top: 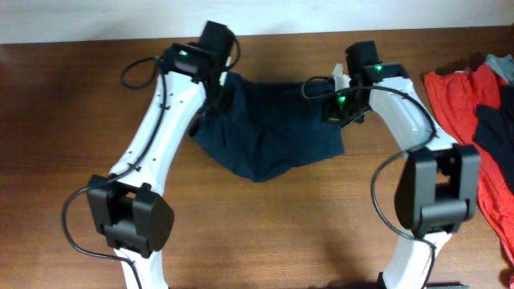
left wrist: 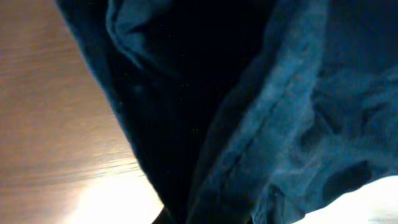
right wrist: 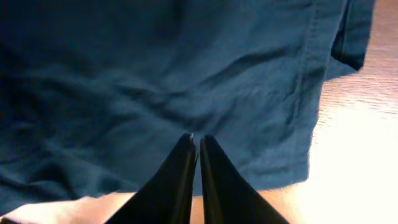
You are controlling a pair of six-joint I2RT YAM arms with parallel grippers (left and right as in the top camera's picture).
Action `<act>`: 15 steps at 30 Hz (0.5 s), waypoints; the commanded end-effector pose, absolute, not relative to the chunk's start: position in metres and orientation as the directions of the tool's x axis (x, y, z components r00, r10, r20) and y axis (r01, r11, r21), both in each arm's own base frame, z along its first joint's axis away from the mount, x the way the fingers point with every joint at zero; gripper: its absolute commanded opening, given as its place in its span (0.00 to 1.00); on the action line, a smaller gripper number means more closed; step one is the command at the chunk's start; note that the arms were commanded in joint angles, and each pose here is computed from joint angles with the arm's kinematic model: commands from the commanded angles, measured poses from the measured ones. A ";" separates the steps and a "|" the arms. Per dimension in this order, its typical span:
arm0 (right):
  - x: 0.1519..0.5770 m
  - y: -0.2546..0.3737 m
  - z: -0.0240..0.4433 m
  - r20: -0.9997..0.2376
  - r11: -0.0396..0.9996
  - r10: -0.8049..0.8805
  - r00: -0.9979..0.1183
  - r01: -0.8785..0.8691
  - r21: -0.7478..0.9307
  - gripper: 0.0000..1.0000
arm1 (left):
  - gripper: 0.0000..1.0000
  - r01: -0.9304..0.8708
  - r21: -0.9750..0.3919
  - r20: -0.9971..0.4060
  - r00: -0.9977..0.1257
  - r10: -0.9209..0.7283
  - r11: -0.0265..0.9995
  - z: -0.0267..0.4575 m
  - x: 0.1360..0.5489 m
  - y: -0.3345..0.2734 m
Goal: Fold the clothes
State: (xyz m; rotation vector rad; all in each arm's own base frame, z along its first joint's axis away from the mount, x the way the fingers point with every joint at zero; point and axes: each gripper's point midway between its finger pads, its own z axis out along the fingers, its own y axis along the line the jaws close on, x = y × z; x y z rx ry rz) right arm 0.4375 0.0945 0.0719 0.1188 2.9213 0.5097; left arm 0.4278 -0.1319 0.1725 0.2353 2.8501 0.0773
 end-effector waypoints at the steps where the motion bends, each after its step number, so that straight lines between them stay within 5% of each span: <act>1: 0.429 0.103 0.039 -0.067 0.926 0.105 -0.992 0.073 0.369 0.08 | 0.01 0.116 0.107 -0.270 -0.953 0.141 0.987 0.174 0.432 -0.111; 15: 0.400 0.184 -0.014 0.045 0.925 0.152 -0.987 0.158 0.346 0.04 | 0.01 0.062 0.134 -0.200 -0.976 0.088 0.989 0.173 0.421 -0.075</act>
